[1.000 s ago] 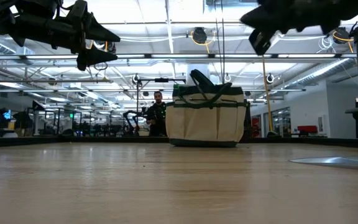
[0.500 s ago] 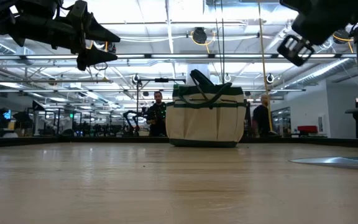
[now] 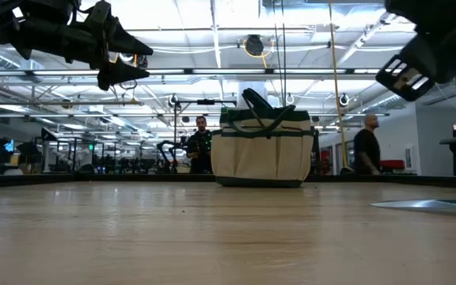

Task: Pick & Place Garden tools in Gardening bag
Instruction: Put the brown trowel into the green gardening bag

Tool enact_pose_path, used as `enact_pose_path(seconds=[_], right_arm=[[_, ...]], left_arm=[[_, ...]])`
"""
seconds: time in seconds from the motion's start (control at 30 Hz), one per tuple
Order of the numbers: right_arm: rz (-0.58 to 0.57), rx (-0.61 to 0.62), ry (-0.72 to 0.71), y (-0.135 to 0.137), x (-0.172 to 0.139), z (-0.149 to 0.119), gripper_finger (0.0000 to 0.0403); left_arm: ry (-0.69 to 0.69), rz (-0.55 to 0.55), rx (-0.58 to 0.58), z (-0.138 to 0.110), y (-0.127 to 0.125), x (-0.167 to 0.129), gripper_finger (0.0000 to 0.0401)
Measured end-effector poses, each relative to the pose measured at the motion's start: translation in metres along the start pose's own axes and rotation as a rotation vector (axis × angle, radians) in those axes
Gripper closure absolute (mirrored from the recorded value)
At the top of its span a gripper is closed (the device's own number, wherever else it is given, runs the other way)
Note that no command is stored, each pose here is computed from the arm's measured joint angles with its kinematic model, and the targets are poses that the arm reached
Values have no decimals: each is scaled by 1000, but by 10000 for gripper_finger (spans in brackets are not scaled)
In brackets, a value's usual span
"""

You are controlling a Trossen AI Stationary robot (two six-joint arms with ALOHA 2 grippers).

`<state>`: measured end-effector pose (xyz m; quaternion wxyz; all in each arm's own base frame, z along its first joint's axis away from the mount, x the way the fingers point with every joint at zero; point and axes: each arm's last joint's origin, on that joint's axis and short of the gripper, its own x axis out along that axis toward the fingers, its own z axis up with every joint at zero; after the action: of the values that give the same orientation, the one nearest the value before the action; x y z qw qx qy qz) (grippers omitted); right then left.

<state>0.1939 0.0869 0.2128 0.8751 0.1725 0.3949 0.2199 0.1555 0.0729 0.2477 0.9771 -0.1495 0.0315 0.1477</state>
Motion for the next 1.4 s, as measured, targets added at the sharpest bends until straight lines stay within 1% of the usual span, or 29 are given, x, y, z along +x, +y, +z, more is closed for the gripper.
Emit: enact_pose_path(seconds=[0.13, 0.27, 0.57, 0.7, 0.87, 0.97, 1.13, 1.2, 1.4], right_arm=[[15, -136, 76, 8, 14, -9, 267], [-14, -275, 117, 12, 25, -17, 254], [-172, -686, 107, 13, 28, -19, 236], [-169, -844, 162, 11, 27, -23, 237], [-151, -1014, 251, 8, 26, -28, 236], [-134, -1128, 275, 7, 27, -29, 236], [-118, -1239, 303, 5, 30, -30, 236], [-95, -1278, 300, 4, 31, -29, 236], [-13, -1344, 266, 4, 41, -28, 236]], left_arm=[[13, 3, -3, -1, 0, 0, 77], [20, 5, -5, -2, 1, 0, 77], [19, 5, -10, -2, 0, 0, 77], [19, 5, -10, -2, 0, 0, 77], [18, 5, -11, -2, 0, 0, 77], [18, 6, -11, -2, 1, 0, 77], [18, 6, -5, -2, 0, 0, 77], [18, 6, -5, -2, 1, 0, 77], [18, 6, -5, -2, 0, 0, 77]])
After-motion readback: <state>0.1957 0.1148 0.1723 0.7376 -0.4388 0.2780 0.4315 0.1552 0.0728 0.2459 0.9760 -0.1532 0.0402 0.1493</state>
